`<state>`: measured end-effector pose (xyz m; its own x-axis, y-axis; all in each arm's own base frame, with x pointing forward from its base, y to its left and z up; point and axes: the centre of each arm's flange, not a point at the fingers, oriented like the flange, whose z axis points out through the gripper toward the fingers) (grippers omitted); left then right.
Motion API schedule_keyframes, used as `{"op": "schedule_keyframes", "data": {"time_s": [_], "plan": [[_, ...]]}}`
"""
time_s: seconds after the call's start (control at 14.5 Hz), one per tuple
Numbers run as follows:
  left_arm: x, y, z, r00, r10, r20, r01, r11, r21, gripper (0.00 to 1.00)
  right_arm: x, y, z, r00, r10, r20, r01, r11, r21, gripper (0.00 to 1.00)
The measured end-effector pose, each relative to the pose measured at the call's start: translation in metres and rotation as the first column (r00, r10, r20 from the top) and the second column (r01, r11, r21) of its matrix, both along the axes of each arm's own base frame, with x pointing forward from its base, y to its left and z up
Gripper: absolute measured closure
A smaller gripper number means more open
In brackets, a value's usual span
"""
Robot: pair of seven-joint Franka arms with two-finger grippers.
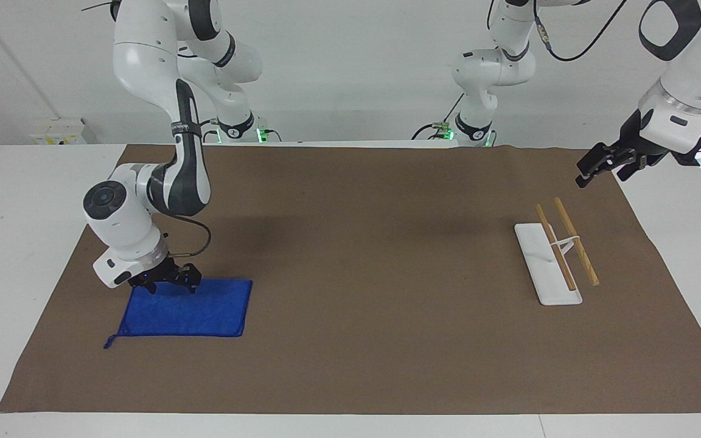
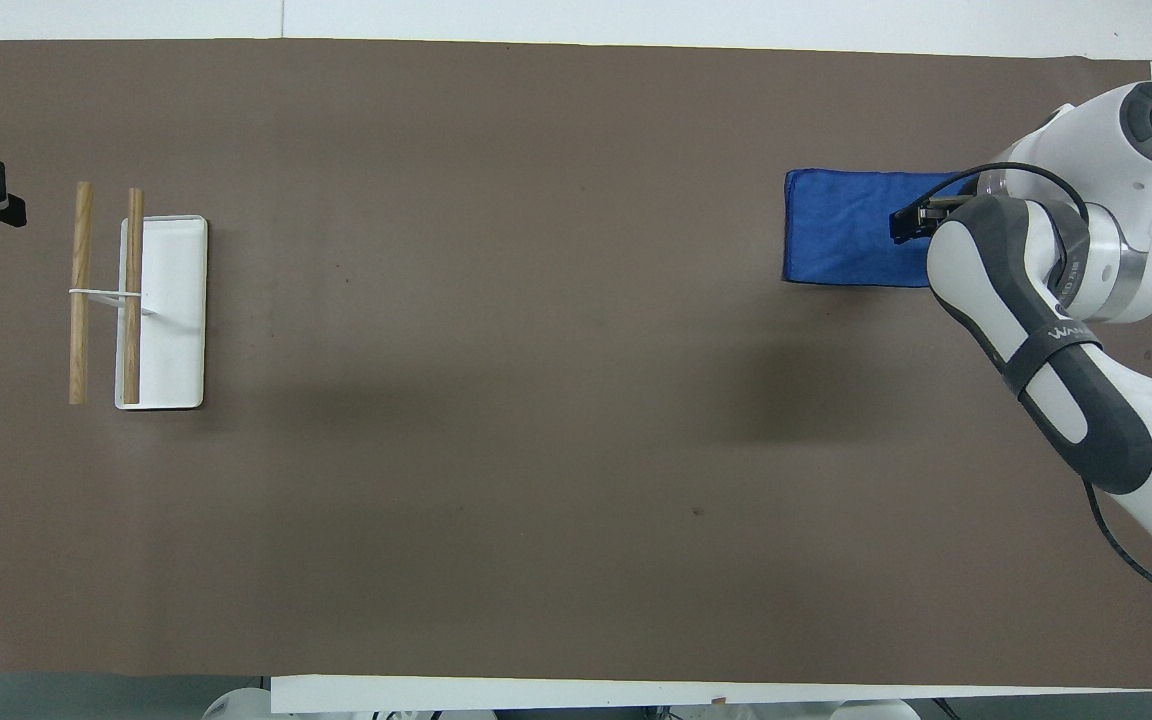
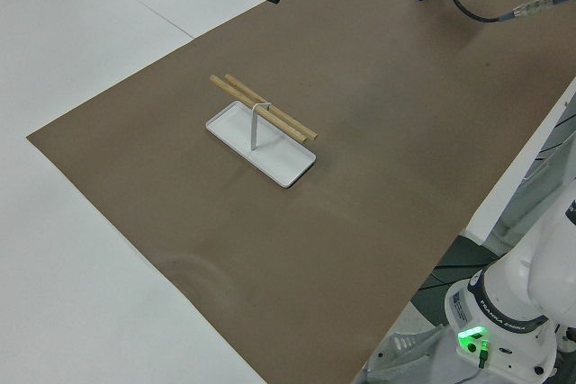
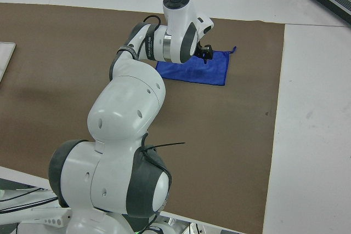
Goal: Right arm passes towel to left arm to hang
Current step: 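Reach the right gripper down to the blue towel's near edge, then grasp the blue towel with the right gripper and lift it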
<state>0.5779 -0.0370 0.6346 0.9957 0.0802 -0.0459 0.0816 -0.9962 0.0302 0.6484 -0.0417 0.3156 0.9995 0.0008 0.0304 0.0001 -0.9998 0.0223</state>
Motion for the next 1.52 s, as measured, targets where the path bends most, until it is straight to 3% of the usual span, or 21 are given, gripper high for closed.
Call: {"op": "schedule_keyframes", "data": {"time_s": [0.48, 1.24, 1.31, 1.45, 1.52], "plan": [[0.000, 0.000, 0.000, 1.000, 0.000, 0.000, 0.000, 1.000, 0.000, 0.00, -0.001, 0.003, -0.012, 0.997, 0.083, 0.000, -0.083, 0.997, -0.002, 0.10], [-0.002, 0.000, -0.002, 1.000, 0.000, -0.014, 0.000, 1.000, 0.001, 0.00, -0.011, 0.008, -0.033, 0.995, 0.096, 0.031, -0.096, 0.995, -0.004, 0.19], [-0.003, 0.000, -0.003, 1.000, 0.000, -0.020, 0.000, 1.000, 0.001, 0.00, -0.010, 0.008, -0.031, 0.995, 0.097, 0.034, -0.097, 0.995, -0.004, 0.28], [-0.004, 0.001, -0.005, 1.000, 0.000, -0.025, 0.000, 1.000, 0.002, 0.00, -0.011, 0.009, -0.030, 0.995, 0.098, 0.035, -0.098, 0.995, -0.004, 0.33], [-0.004, 0.001, -0.005, 1.000, 0.002, -0.026, -0.002, 1.000, 0.002, 0.00, -0.011, 0.009, -0.028, 0.994, 0.098, 0.038, -0.098, 0.995, -0.004, 0.45]]}}
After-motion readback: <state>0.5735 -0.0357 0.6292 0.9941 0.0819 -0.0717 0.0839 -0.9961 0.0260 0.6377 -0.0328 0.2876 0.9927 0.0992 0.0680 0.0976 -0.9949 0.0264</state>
